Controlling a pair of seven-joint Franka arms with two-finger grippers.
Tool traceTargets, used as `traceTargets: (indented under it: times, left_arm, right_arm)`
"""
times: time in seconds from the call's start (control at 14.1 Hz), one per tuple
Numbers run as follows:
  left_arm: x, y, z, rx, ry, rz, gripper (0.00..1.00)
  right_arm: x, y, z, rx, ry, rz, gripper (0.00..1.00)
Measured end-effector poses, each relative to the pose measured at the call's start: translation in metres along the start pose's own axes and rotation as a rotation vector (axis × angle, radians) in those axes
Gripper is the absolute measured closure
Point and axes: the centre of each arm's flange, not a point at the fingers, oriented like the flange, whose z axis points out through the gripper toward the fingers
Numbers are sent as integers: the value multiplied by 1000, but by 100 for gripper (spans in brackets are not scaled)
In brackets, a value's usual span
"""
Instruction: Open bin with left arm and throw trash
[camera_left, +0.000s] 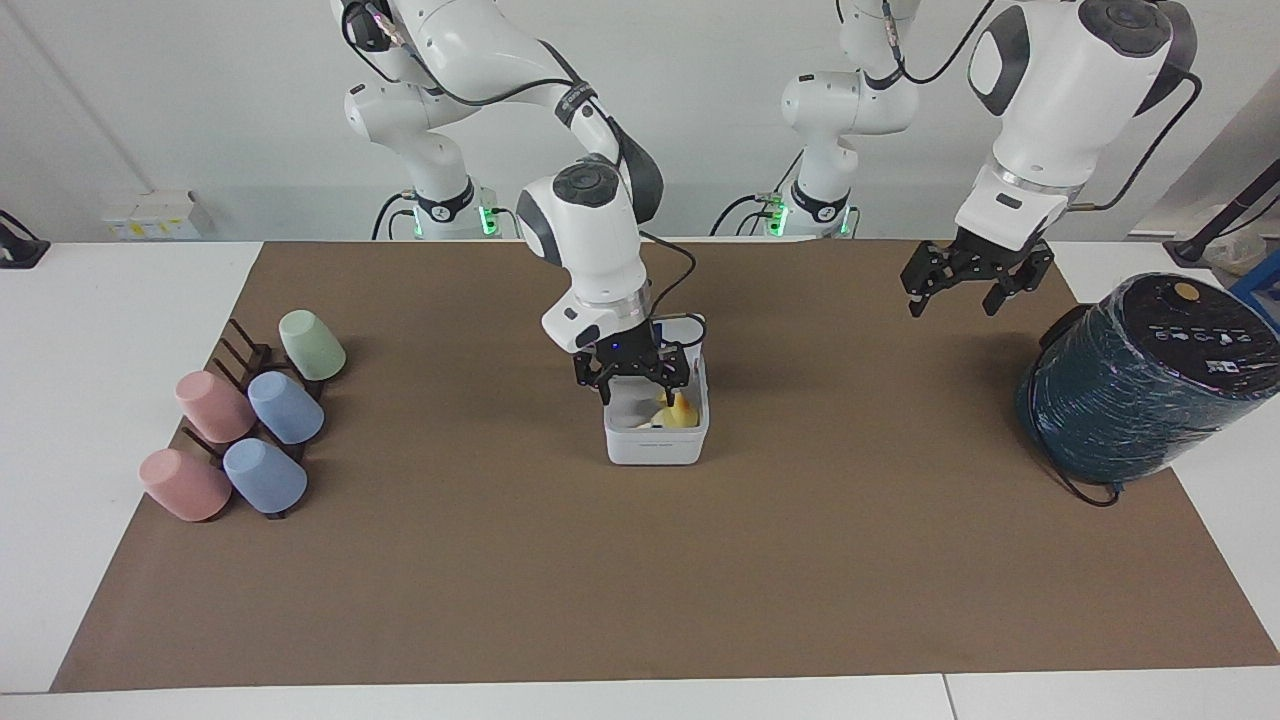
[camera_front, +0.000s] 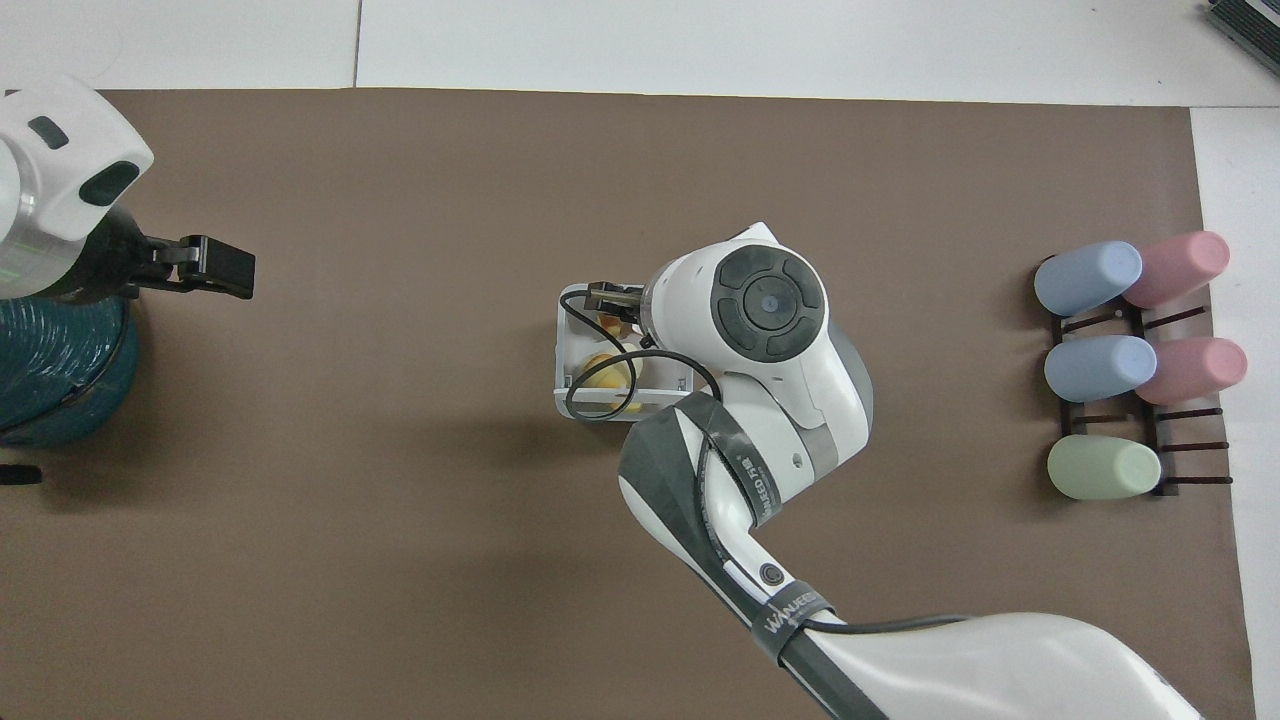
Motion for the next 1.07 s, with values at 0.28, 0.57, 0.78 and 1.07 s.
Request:
traceTargets:
  times: [0.28, 0.57, 0.78, 1.07]
  left_arm:
    - [0, -1, 1, -21, -5, -9, 0]
    - [-1, -7, 1, -21, -4, -19, 0]
    - [-1, -11, -1, -21, -2, -26, 0]
    - [-2, -11, -3, -21, 1, -26, 0]
  right_arm:
    - [45, 62, -47, -47, 0, -52, 0]
    - [87, 154, -113, -95, -2, -89, 0]
    - [105, 220, -150, -130, -24, -102, 0]
    - [101, 274, -191, -183, -63, -94, 0]
